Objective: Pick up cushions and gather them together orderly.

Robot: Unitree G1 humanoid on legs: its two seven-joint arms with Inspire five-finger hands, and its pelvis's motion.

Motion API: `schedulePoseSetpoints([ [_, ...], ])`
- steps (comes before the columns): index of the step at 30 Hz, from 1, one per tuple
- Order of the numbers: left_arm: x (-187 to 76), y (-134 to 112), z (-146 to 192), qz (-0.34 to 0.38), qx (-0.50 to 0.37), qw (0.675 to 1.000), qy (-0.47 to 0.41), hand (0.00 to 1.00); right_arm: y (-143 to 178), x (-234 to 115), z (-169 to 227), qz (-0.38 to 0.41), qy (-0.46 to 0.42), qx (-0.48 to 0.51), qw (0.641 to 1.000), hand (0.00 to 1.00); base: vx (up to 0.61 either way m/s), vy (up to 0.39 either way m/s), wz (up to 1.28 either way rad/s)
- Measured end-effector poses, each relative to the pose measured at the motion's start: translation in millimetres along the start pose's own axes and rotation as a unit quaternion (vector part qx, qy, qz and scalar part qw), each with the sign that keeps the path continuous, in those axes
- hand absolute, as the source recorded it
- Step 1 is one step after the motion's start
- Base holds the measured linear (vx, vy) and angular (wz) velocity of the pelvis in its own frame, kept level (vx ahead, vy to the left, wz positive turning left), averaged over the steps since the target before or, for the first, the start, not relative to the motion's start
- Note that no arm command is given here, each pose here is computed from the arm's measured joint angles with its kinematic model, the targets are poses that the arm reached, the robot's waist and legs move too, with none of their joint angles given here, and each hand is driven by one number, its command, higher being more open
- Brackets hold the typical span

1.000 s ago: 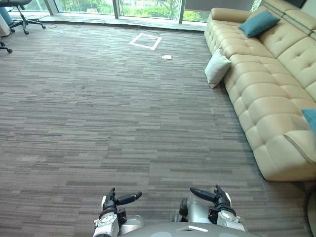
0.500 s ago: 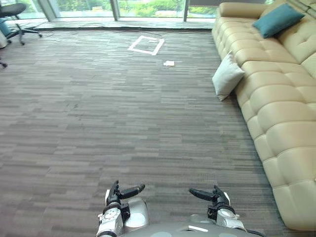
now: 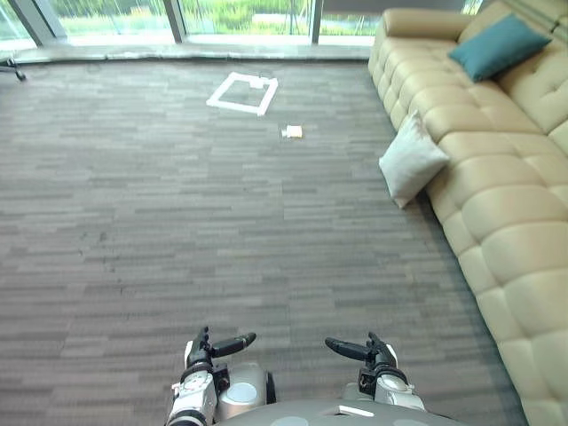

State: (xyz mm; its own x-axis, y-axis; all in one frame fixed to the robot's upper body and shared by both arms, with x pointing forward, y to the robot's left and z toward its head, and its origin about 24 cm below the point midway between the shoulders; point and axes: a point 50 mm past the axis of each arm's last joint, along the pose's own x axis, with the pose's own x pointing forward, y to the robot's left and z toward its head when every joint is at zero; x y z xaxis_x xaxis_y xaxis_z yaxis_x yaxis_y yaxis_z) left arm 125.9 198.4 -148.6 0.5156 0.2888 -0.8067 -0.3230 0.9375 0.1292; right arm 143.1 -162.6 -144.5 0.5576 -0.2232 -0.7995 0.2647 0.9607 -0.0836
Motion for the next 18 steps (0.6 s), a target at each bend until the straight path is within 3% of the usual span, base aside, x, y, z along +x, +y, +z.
schedulePoseSetpoints([
  [8,-1.7,-9.4,-12.2,-0.023,0.021,0.999,0.026,1.0,-9.6,4.8,11.9,-0.013,-0.013,0.002,1.0,1.0,0.66,-0.215,0.18],
  [12,-1.8,-7.6,-9.8,-0.008,-0.018,1.0,0.022,1.0,-17.8,5.7,5.7,-0.027,0.012,0.004,1.0,1.0,0.67,-0.229,-0.05],
  [18,0.3,-0.1,13.4,0.002,-0.035,0.999,-0.031,1.0,-9.8,2.8,-6.3,-0.017,0.036,0.006,0.999,1.0,0.42,-0.009,-0.41],
])
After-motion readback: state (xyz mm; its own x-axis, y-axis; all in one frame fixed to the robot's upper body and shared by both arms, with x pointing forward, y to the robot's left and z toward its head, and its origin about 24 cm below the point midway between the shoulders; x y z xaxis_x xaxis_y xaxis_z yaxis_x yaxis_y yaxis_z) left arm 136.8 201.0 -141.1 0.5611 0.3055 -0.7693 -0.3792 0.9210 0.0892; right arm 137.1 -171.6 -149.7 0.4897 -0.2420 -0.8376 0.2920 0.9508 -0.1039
